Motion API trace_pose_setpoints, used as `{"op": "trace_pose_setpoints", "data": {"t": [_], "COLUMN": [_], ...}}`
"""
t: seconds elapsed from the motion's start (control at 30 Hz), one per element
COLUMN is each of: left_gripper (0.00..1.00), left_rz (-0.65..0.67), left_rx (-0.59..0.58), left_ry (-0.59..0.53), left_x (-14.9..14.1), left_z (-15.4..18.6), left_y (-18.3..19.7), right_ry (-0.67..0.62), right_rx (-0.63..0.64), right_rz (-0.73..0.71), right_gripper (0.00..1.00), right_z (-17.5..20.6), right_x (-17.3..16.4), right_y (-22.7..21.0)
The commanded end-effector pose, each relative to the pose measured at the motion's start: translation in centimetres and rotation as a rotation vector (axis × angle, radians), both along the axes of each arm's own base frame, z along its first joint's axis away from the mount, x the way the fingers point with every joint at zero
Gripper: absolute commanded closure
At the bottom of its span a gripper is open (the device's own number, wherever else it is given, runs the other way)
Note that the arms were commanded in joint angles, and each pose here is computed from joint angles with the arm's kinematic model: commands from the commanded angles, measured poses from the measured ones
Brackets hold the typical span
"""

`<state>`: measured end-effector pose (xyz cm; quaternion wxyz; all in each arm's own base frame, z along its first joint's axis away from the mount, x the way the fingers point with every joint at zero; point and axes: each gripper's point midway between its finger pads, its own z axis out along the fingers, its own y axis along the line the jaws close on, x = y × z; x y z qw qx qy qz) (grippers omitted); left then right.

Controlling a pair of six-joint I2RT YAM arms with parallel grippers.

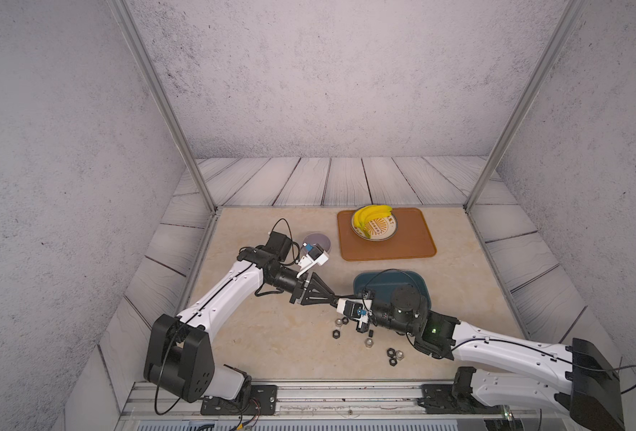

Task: Put the nuts on the desktop into the storage box
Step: Pick up the nut from the center of the board.

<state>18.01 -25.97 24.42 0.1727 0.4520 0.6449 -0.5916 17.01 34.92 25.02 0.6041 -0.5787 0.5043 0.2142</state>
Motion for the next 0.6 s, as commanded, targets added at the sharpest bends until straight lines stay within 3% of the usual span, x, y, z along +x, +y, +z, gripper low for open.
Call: {"op": "trace_pose_setpoints", "data": {"t": [0.0, 0.17, 0.27, 0.37, 0.47, 0.57], "left_gripper": [0.76, 0.75, 0.70, 0.55, 0.27, 0.22], "left_rz": [-0.012, -0.004, -0.006, -0.004, 0.005, 0.023], "left_rx": [-0.043, -0.048, -0.054, -0.053, -0.046, -0.037], "left_ry": [0.001, 0.005, 0.008, 0.007, -0.006, -0.024], "left_x": [-0.8, -0.6, -0.6, -0.7, -0.6, -0.4], "left_z": [1.0, 1.1, 1.1, 1.0, 0.9, 0.7], "left_y": [0.0, 0.1, 0.1, 0.2, 0.4, 0.8], "right_ry": [-0.015, -0.019, -0.024, -0.023, -0.001, -0.002], "right_rx": [0.046, 0.031, 0.023, -0.004, -0.052, -0.116], "right_rz": [-0.076, -0.086, -0.106, -0.131, -0.196, -0.242], "right_gripper": [0.83, 0.80, 0.99, 1.00, 1.00, 1.00], "right_z": [1.2, 0.8, 0.7, 0.3, -0.3, -1.3], "right_x": [1.3, 1.4, 1.8, 2.1, 3.0, 3.6], "right_y": [-0.2, -0.4, -0.6, -0.9, -1.6, -2.4]}}
